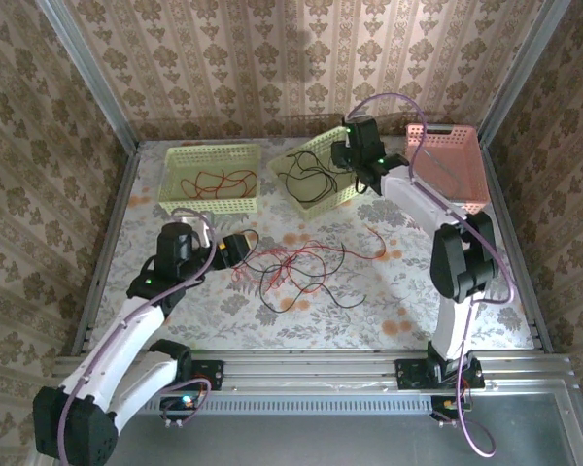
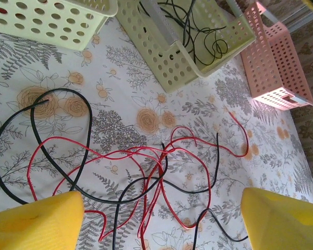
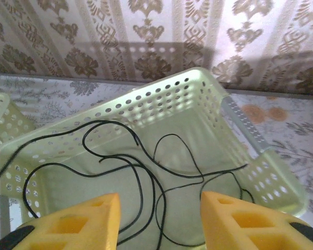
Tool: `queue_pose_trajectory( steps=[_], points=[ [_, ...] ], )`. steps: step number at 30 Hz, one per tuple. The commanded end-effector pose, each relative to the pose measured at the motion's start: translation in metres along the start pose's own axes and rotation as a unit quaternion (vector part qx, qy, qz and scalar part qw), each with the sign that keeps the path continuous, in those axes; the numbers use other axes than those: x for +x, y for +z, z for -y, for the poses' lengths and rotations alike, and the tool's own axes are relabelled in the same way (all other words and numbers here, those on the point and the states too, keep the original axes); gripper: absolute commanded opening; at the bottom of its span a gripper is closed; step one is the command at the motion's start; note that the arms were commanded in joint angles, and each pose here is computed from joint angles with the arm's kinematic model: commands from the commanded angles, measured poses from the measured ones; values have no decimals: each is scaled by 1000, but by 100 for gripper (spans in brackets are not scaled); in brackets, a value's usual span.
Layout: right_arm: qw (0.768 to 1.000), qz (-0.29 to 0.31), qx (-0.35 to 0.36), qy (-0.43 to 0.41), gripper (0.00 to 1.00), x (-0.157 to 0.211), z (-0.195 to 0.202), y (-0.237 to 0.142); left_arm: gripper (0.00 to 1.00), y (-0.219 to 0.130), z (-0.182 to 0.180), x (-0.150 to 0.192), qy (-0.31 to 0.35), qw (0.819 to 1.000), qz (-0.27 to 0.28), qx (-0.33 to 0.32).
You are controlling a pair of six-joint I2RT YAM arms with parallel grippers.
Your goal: Untangle the cables
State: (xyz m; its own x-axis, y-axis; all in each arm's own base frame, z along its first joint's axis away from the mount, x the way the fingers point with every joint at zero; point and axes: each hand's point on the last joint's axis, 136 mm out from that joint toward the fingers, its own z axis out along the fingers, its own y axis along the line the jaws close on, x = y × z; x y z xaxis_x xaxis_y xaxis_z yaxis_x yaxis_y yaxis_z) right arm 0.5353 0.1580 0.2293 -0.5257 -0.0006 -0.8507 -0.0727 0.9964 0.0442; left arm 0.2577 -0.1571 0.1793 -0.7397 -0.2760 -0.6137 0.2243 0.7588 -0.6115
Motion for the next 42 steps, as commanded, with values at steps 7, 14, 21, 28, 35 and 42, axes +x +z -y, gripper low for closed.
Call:
queue_pose_trajectory(
  steps=[7, 14, 21, 28, 35, 42],
  points=[
    [999, -12, -28, 22, 45, 49, 3, -92, 77, 6, -2, -9, -15, 999, -16, -24],
    [993, -74, -63, -66, 44, 116, -18, -147, 73, 24, -16, 13, -30, 995, -78, -48],
    [981, -128, -146, -24, 43, 166, -55, -174, 72, 41, -22, 60, 3, 989, -130, -74],
    [967, -197, -160, -26, 47, 225, -82, -171, 71, 33, -30, 109, 11, 986, -139, -86],
    [965, -221, -144, -7, 51, 263, -86, -147, 70, 15, -47, 128, -17, 989, -112, -93],
    [957, -254, -133, -35, 50, 288, -103, -106, 70, 13, -49, 117, -16, 990, -86, -109]
  ],
)
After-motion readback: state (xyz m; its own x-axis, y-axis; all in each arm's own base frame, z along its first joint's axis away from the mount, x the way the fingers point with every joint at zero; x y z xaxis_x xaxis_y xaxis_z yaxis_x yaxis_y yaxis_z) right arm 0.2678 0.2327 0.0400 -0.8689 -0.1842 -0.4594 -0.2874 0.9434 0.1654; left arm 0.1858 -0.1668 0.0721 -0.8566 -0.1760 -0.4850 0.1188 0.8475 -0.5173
